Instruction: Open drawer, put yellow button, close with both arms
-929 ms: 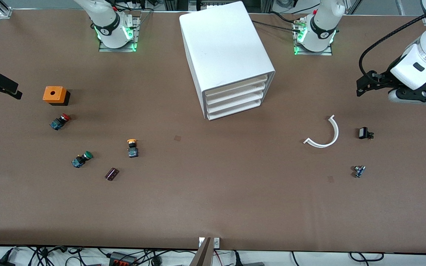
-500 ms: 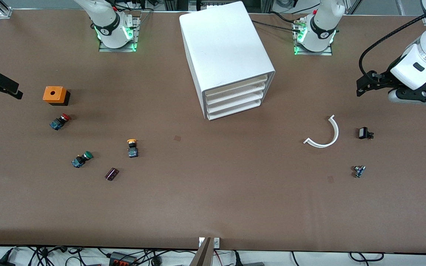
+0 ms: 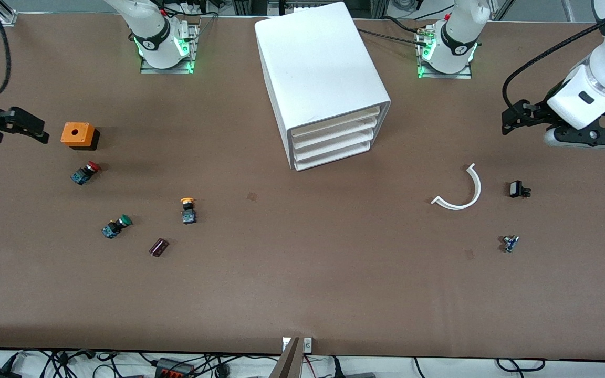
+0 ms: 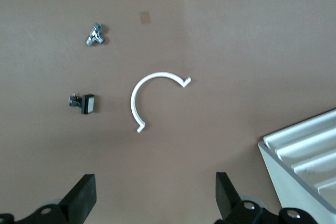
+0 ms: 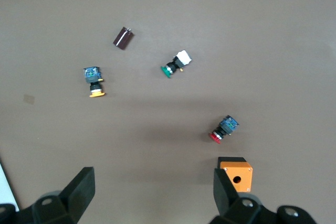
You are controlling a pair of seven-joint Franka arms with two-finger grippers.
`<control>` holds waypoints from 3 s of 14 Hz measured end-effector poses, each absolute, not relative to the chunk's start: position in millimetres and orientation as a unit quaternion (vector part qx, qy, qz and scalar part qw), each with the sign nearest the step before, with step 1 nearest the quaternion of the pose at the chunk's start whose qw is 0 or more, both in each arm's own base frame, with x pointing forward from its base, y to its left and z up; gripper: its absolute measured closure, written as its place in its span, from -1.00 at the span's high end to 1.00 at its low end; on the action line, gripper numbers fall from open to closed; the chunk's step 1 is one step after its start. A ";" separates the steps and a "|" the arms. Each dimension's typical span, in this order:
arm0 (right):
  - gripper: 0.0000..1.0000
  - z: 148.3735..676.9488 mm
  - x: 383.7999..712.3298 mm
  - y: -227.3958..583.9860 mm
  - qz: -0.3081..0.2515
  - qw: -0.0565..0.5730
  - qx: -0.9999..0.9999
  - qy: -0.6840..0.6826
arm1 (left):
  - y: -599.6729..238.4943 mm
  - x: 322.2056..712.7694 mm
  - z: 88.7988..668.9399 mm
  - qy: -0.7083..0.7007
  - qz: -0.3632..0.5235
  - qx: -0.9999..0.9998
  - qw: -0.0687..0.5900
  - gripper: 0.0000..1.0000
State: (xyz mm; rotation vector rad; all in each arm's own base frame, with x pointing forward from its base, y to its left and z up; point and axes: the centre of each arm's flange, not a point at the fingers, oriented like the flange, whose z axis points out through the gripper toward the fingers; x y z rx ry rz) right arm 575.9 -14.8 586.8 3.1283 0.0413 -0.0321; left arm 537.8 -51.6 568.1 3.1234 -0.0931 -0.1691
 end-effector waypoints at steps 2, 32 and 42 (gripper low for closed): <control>1.00 569.8 584.3 1.7 -0.020 0.007 0.999 0.027 | -64.0 533.6 557.7 -0.035 -0.092 0.994 0.037 1.00; 1.00 210.9 649.0 169.0 -0.111 0.014 0.989 0.092 | -244.8 510.6 229.5 -0.226 -0.246 0.692 0.640 0.49; 0.53 179.7 644.9 167.7 -0.125 0.017 0.988 0.091 | -248.5 505.2 225.9 -0.251 -0.225 0.683 0.648 -0.71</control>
